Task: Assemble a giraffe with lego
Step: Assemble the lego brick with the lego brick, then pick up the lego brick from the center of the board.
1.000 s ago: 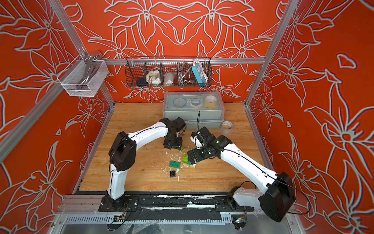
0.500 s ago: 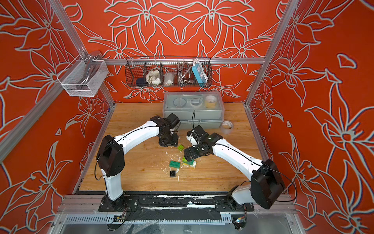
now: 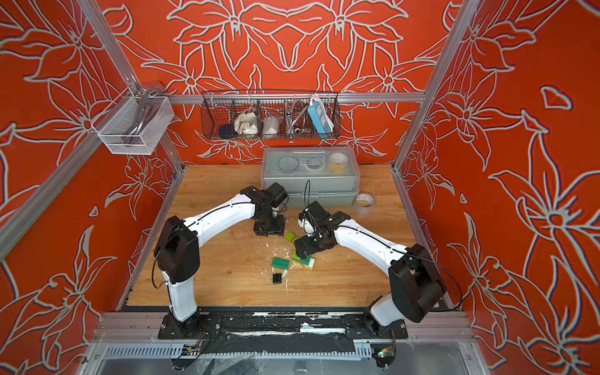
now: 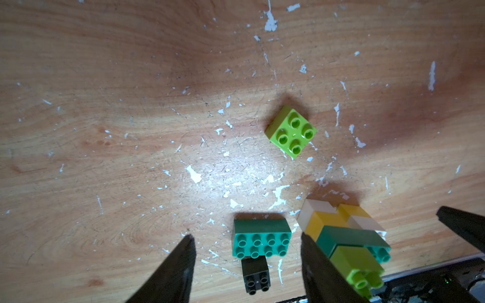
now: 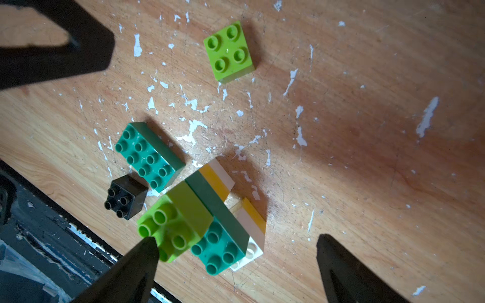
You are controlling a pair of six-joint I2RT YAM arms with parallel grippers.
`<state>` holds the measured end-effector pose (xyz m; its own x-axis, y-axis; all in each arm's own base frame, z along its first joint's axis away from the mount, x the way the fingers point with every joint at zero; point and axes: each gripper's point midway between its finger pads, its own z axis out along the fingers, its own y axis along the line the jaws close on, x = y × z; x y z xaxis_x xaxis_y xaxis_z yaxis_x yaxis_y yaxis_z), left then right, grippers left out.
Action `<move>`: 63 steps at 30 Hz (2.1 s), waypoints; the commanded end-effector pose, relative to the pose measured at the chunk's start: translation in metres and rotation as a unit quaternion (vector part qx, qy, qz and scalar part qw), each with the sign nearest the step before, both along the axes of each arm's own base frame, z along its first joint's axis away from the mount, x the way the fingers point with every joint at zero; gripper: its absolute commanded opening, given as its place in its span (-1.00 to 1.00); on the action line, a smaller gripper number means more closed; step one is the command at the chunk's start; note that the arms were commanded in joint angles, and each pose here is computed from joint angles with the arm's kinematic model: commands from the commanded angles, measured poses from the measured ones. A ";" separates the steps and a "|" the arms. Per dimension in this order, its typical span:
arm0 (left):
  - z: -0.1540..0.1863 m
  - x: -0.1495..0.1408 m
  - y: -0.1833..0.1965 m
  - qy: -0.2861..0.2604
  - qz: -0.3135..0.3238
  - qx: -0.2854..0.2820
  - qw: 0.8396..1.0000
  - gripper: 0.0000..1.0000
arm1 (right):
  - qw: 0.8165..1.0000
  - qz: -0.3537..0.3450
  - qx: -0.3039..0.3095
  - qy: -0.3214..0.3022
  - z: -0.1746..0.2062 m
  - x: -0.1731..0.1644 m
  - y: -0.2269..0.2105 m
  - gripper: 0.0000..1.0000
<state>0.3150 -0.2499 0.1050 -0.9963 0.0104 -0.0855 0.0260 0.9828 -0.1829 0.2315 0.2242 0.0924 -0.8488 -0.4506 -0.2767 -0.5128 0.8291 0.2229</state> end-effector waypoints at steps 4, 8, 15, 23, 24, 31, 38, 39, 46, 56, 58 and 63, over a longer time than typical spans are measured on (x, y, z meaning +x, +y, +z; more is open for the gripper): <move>0.010 0.000 0.001 -0.004 -0.001 -0.009 1.000 0.26 | 0.998 -0.006 -0.057 0.026 -0.026 -0.007 -0.020 0.95; 0.013 0.003 -0.003 -0.005 -0.007 -0.013 1.000 0.26 | 0.998 -0.006 -0.060 0.032 -0.030 -0.012 -0.023 0.94; 0.011 0.010 -0.016 0.002 -0.032 -0.024 0.999 0.27 | 0.999 0.001 0.026 -0.036 0.033 0.005 0.001 0.99; -0.017 0.022 -0.031 0.016 -0.093 -0.003 0.996 0.42 | 0.993 -0.008 0.085 -0.082 0.097 -0.011 -0.006 1.00; -0.022 0.023 -0.031 0.019 -0.101 0.002 0.995 0.42 | 0.993 -0.011 0.084 -0.083 0.099 -0.014 -0.010 1.00; -0.049 0.023 -0.037 0.035 -0.159 0.027 0.986 0.42 | 0.993 -0.039 0.071 -0.084 0.100 -0.023 -0.029 1.00; -0.065 0.023 -0.037 0.043 -0.185 0.046 0.981 0.40 | 0.992 -0.061 0.071 -0.083 0.099 -0.018 -0.036 1.00; -0.067 0.024 -0.036 0.042 -0.187 0.052 0.980 0.40 | 0.992 -0.064 0.074 -0.082 0.099 -0.017 -0.037 1.00; -0.076 0.033 -0.038 0.030 -0.187 0.063 0.980 0.28 | 0.989 -0.093 0.091 -0.074 0.099 -0.013 -0.052 1.00; -0.080 0.036 -0.049 0.022 -0.189 0.056 0.980 0.01 | 0.988 -0.106 0.096 -0.065 0.094 -0.013 -0.060 1.00; -0.080 0.036 -0.051 0.020 -0.190 0.055 0.980 -0.09 | 0.988 -0.107 0.095 -0.064 0.093 -0.014 -0.061 1.00; -0.079 0.036 -0.052 0.015 -0.186 0.052 0.981 -0.23 | 0.988 -0.109 0.093 -0.063 0.091 -0.014 -0.063 1.00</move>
